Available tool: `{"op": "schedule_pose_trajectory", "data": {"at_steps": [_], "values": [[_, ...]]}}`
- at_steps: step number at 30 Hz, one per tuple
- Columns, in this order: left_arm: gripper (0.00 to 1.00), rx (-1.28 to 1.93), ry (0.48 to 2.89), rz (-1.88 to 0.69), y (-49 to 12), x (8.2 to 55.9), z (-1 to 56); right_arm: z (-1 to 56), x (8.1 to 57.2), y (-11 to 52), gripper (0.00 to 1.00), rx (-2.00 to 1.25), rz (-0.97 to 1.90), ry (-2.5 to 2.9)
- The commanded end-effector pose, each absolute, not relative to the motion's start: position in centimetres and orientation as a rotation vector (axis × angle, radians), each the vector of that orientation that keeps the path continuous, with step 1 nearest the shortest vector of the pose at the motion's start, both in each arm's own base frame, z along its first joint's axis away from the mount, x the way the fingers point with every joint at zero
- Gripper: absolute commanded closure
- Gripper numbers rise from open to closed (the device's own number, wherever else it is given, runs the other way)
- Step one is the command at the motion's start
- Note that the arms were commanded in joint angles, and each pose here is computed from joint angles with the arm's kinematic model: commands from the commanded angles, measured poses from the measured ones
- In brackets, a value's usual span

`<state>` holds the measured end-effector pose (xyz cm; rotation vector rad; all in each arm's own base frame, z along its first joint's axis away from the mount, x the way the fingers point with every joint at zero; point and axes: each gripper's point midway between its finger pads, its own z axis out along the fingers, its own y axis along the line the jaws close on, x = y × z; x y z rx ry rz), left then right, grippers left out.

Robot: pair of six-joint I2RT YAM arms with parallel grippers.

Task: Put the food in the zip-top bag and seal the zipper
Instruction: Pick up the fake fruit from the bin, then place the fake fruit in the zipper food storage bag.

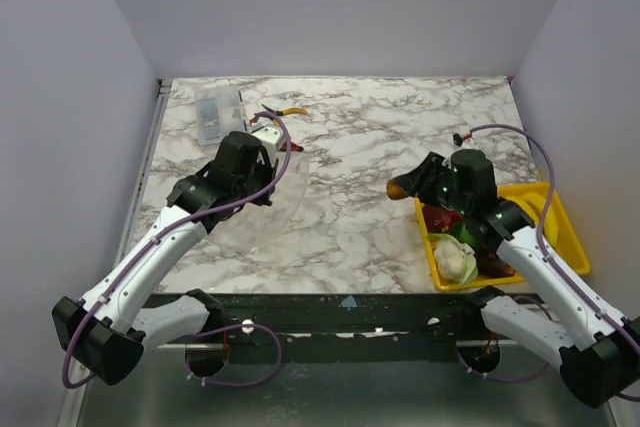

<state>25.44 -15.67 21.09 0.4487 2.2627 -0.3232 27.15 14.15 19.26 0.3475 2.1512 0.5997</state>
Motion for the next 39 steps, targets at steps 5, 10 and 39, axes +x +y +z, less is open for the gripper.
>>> {"op": "schedule_pose_trajectory", "data": {"at_steps": [5, 10, 39], "values": [[1.0, 0.436, 2.271, -0.357, -16.1, 25.8, 20.7, 24.2, 25.0, 28.4, 0.96, -0.127, 1.066, 2.015], [1.0, 0.437, 2.275, -0.382, -16.3, 25.8, 20.6, 24.3, 22.5, 35.2, 0.96, -0.265, 1.13, 1.999], [1.0, 0.406, 2.205, -0.435, -16.2, 25.7, 22.0, 20.1, 23.8, 43.0, 0.59, -0.15, 1.131, 2.109]]}}
